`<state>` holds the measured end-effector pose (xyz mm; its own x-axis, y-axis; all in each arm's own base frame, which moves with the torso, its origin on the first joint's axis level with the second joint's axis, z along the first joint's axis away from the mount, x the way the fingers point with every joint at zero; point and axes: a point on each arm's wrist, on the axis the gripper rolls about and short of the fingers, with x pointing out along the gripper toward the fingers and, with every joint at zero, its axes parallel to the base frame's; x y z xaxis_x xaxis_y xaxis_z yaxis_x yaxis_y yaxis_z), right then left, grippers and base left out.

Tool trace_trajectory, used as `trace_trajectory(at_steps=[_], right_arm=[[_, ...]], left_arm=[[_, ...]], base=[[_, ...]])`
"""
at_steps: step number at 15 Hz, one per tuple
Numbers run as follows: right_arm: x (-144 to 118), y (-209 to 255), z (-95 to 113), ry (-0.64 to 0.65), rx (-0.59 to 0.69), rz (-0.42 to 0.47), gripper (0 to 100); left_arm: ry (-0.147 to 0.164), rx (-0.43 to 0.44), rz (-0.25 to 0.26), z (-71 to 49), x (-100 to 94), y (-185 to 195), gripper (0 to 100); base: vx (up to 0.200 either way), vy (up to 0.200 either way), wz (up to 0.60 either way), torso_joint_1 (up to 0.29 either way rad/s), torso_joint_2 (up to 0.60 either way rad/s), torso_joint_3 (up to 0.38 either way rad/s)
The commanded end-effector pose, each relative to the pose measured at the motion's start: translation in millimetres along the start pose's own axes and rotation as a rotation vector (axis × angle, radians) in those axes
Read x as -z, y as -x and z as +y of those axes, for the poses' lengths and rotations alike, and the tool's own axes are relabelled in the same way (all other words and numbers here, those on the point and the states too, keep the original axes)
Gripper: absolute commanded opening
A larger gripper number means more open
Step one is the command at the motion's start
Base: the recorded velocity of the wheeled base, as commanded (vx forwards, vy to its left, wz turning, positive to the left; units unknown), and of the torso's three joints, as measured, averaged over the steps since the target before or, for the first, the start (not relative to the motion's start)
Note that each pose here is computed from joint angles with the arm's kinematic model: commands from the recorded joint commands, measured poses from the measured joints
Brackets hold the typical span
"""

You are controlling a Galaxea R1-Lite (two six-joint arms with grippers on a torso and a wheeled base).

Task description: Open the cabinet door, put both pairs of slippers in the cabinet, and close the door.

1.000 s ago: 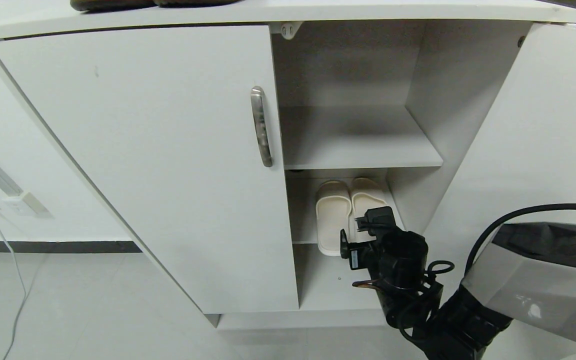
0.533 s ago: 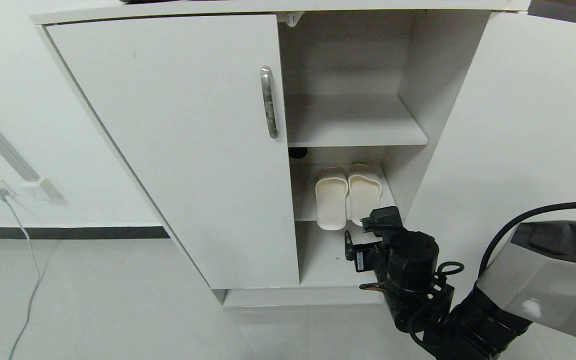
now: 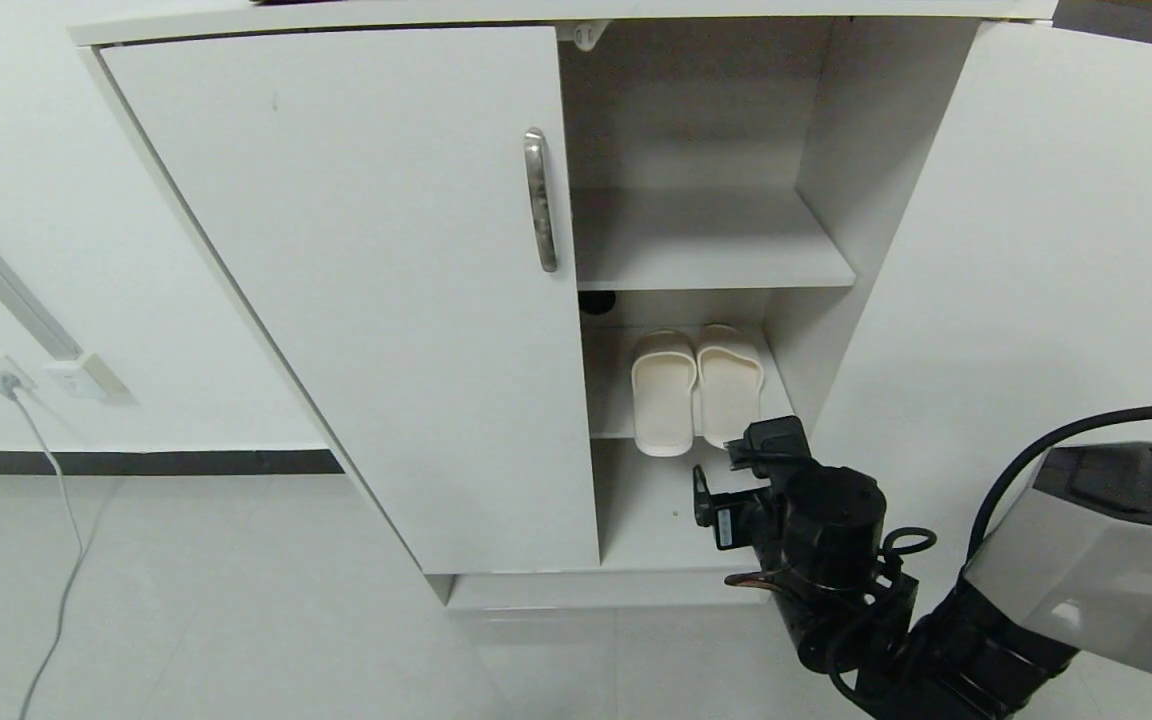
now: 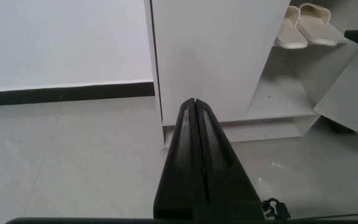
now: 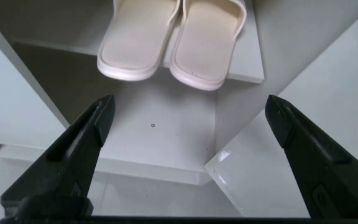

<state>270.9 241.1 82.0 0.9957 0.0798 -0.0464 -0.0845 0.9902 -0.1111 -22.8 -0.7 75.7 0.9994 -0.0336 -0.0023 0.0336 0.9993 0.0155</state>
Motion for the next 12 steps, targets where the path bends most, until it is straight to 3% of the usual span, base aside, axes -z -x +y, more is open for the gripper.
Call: trace_trajectory(at_steps=[1, 12], right_arm=[[0.7, 0.6, 0.6, 0.002, -0.002, 0.002, 100], [1.7, 4.5, 3.1, 0.005, -0.015, 0.005, 100]], left_arm=[[0.0, 0.002, 0.001, 0.0, 0.1, 0.0, 0], [-0.001, 0.002, 0.002, 0.0, 0.0, -0.1, 0]], base=[[0.0, 0.0, 0.0, 0.0, 0.0, 0.0], [0.0, 0.0, 0.0, 0.003, 0.0, 0.156]])
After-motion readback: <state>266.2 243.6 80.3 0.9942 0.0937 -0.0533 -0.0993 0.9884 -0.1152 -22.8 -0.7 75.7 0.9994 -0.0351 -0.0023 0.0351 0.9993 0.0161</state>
